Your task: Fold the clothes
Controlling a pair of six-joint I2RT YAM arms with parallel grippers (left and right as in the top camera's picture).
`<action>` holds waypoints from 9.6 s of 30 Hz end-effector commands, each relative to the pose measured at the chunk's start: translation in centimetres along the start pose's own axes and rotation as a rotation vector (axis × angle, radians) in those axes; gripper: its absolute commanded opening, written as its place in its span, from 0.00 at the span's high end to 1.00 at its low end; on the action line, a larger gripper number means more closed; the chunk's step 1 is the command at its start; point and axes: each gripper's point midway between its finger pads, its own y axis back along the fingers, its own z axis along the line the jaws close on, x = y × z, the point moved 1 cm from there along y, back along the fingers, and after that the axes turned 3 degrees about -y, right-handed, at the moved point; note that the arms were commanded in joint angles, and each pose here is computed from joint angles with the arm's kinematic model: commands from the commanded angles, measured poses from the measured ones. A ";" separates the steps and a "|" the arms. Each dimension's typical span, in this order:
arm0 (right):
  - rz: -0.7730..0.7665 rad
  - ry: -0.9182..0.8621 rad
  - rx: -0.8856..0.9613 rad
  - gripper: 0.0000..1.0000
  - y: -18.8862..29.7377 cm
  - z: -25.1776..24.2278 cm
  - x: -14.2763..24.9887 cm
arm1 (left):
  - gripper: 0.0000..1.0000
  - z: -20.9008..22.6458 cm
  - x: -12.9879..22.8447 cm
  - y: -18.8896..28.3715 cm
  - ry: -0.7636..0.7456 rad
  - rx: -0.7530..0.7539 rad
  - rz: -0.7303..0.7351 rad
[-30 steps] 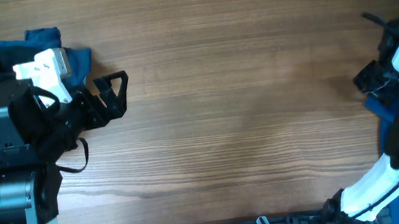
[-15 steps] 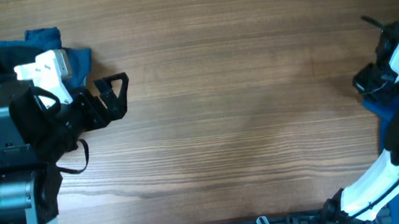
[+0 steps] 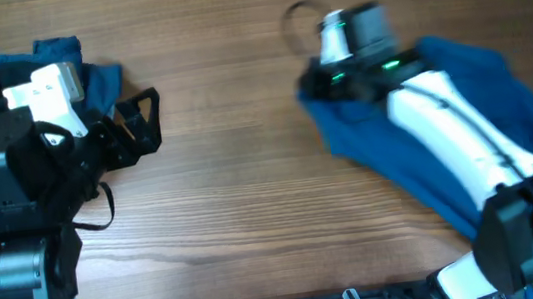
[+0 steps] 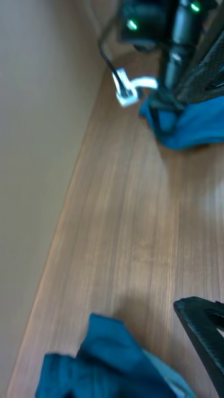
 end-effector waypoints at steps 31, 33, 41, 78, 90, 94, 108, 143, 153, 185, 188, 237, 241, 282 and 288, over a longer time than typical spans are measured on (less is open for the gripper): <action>-0.246 -0.501 0.440 0.72 16.5 -19.3 -2.6 | 0.34 -12.5 20.6 -23.6 -0.420 0.286 0.590; -0.187 -0.626 0.556 0.81 17.0 -21.7 0.1 | 0.41 -12.7 22.5 -25.6 -0.433 0.296 0.598; -0.114 -0.917 0.709 0.91 17.8 -28.1 6.6 | 0.76 -11.8 28.9 -29.9 -0.511 0.308 0.668; -0.451 -0.784 0.255 0.92 14.4 -29.7 1.0 | 0.21 -8.2 16.8 -20.6 -0.531 -0.059 0.485; -0.412 -0.711 0.501 0.16 13.0 -36.1 2.9 | 0.01 -8.6 15.3 -18.5 -0.500 -0.051 0.452; -0.299 -0.703 0.462 0.26 9.7 -36.4 4.5 | 0.00 -8.6 15.3 -18.5 -0.500 -0.052 0.455; -0.350 -0.096 -0.057 0.96 2.1 -17.6 -5.2 | 0.00 -8.6 15.3 -18.5 -0.500 -0.053 0.455; -0.212 -0.382 0.184 0.17 10.8 -19.8 -0.7 | 0.96 1.7 22.9 -29.2 -0.376 -0.468 0.536; -0.165 -0.346 0.227 0.17 10.4 -20.3 0.6 | 0.96 11.9 14.2 -20.5 -0.110 -0.745 0.532; -0.059 -0.475 0.286 0.08 9.0 -21.9 5.1 | 0.96 11.0 23.6 -25.6 -0.081 -0.693 0.731; -0.058 -0.476 0.287 0.08 9.0 -21.9 5.1 | 0.96 12.2 20.3 -24.4 0.002 -0.662 0.694; -0.218 -0.083 0.170 0.12 2.7 -18.2 -10.1 | 0.63 9.9 17.3 -21.8 0.043 -0.494 0.696; 0.030 -0.265 0.283 0.12 2.0 -20.9 -2.8 | 0.49 8.8 15.3 -21.0 0.047 -0.457 0.640; -0.474 -0.053 -0.101 0.00 9.8 -14.6 -21.8 | 0.08 0.1 8.3 -12.1 0.037 -0.124 0.436; -0.423 -0.285 0.086 0.00 23.4 -15.8 -13.8 | 0.12 -6.7 17.9 -11.5 -0.188 -0.016 0.678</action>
